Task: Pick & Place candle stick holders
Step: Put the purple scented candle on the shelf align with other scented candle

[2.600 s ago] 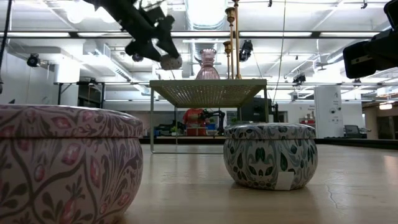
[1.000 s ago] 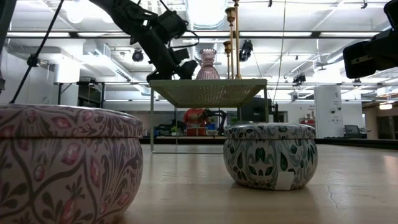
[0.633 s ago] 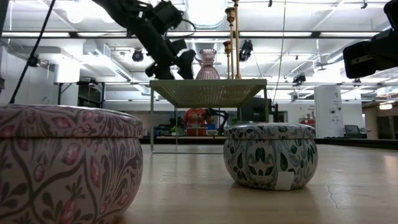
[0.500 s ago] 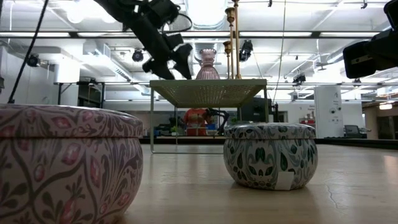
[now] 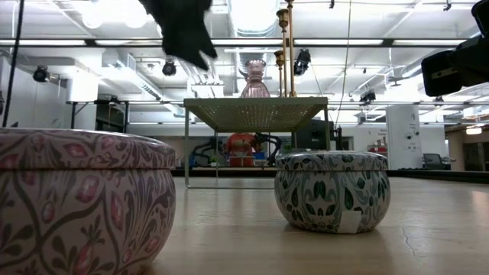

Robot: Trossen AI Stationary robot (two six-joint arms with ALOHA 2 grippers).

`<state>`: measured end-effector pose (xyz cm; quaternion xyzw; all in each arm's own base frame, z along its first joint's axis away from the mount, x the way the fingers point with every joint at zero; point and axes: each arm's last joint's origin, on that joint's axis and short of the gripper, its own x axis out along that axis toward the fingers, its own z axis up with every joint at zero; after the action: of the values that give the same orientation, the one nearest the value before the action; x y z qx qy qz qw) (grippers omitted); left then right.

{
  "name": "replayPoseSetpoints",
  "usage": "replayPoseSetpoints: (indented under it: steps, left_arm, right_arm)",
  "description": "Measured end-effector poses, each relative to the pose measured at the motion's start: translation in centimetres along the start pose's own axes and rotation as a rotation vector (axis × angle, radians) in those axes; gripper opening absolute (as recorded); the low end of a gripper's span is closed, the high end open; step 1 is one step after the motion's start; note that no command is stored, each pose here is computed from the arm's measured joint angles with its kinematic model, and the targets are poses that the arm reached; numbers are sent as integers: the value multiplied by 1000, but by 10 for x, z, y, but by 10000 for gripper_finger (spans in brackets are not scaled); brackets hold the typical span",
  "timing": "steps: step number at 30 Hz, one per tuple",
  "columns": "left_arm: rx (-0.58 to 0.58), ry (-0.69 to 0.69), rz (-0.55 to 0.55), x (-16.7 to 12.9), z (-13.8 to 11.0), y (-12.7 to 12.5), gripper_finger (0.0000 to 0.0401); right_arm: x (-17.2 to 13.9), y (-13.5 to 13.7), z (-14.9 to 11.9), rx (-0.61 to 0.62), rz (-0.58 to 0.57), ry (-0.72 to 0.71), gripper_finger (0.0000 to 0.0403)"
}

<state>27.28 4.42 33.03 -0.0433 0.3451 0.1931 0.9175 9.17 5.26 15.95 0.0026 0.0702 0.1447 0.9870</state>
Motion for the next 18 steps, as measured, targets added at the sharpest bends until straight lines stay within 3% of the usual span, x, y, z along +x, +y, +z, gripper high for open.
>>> replayPoseSetpoints:
  steps: [7,13,18]
  left_arm:
    - [231,-37,-242,-35,-23,-93,358]
    - [308,-72,-332,-53,-52,-160,358]
    - [287,-58,-410,-47,-73,-201,358]
  right_arm:
    - [0,0,0,0,0,0,8]
    - [0,0,0,0,0,0,8]
    - [0,0,0,0,0,0,8]
